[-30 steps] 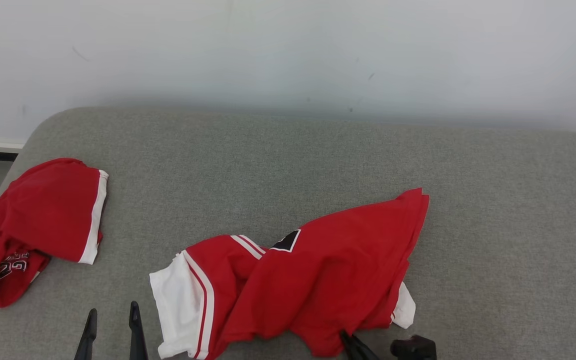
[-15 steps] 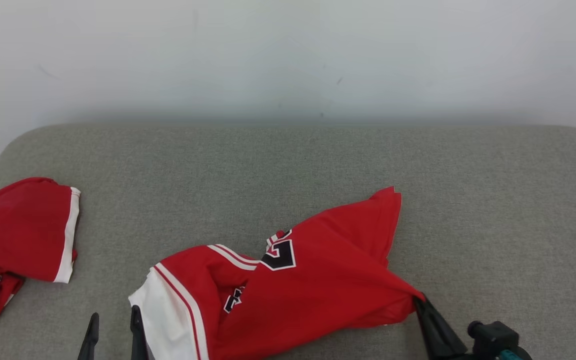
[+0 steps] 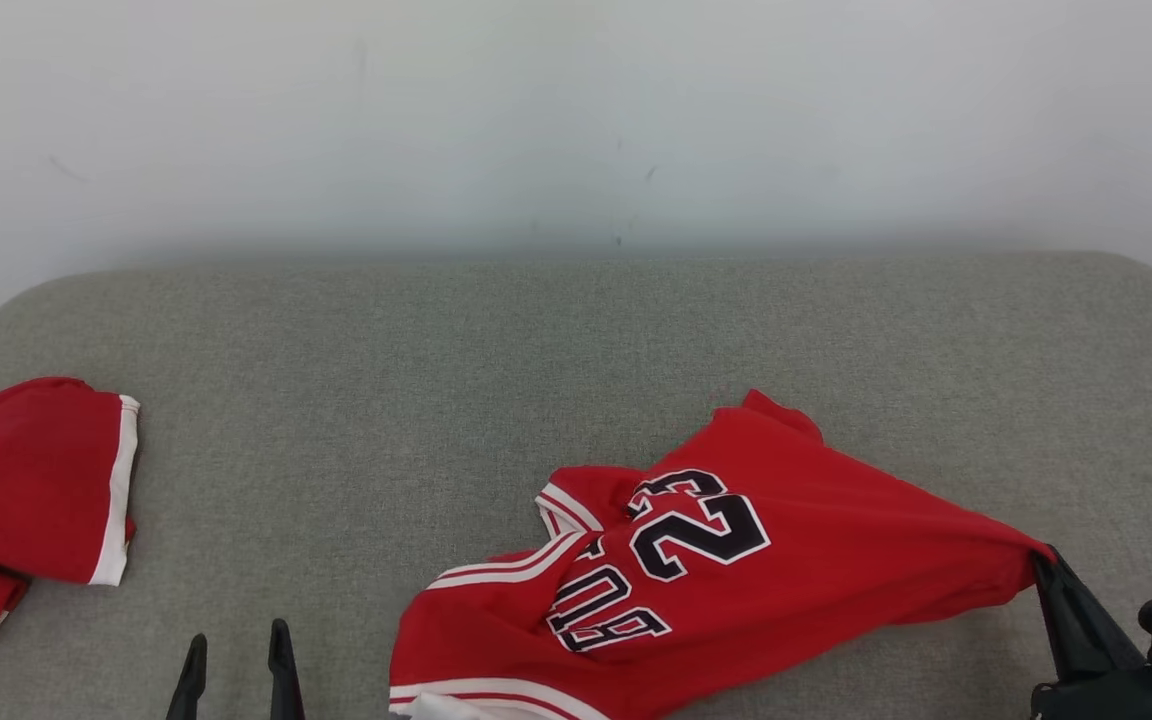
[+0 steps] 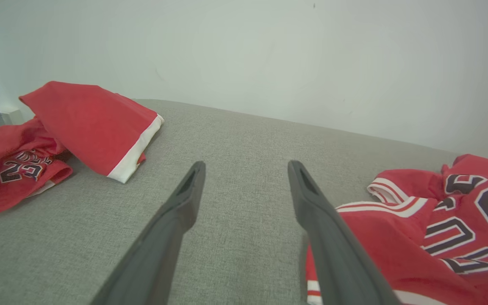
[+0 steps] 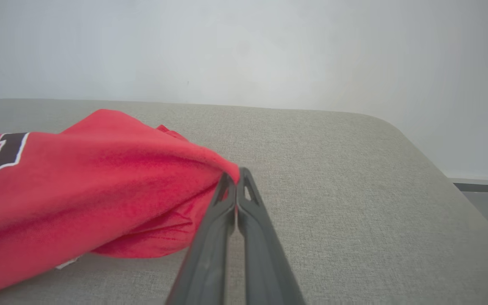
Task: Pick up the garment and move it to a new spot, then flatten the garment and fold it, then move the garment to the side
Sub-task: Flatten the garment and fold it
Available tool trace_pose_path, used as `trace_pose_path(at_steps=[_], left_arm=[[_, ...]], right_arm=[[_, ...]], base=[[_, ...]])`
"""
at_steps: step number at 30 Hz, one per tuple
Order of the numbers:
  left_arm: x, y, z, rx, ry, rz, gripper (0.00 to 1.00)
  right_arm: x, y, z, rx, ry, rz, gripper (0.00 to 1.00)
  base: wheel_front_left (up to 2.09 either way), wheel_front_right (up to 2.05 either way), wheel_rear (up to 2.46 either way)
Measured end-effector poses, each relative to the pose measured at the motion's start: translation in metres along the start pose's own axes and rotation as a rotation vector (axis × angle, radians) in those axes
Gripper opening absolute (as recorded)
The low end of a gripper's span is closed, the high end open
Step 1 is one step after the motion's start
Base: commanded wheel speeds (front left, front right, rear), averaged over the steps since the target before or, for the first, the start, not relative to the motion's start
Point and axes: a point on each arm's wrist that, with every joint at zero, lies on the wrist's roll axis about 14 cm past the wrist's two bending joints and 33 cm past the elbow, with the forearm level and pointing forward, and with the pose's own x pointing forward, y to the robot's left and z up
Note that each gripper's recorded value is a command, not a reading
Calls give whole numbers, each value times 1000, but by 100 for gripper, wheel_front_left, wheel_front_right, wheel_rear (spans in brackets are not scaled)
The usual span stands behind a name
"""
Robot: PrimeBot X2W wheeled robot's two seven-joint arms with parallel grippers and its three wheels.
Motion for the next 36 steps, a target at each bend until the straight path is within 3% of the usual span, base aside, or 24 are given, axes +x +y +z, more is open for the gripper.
trace_pose_path(at_steps=[7, 8, 9, 10, 25, 36], left_arm=[[-1, 0, -2, -9, 7, -1, 100], [-2, 0, -2, -9, 8, -1, 100], [-2, 0, -3, -11, 8, 0, 100], [-2, 0, -3, -15, 9, 1, 100], [-1, -4, -9, -17, 28, -17, 100], [-20, -34, -54, -14, 176, -145, 100]], right_arm=[[-4, 8, -14, 10, 89, 35, 0], [-5, 10, -19, 16, 106, 36, 5], [-6, 10, -22, 18, 113, 34, 83], [-6, 10, -24, 21, 118, 33, 100], [-10, 2, -25, 55, 30, -34, 100], [-19, 27, -54, 136, 78, -43, 100]], base=[[0, 0, 0], [0, 0, 0], [0, 0, 0], [0, 0, 0], [0, 0, 0], [0, 0, 0]])
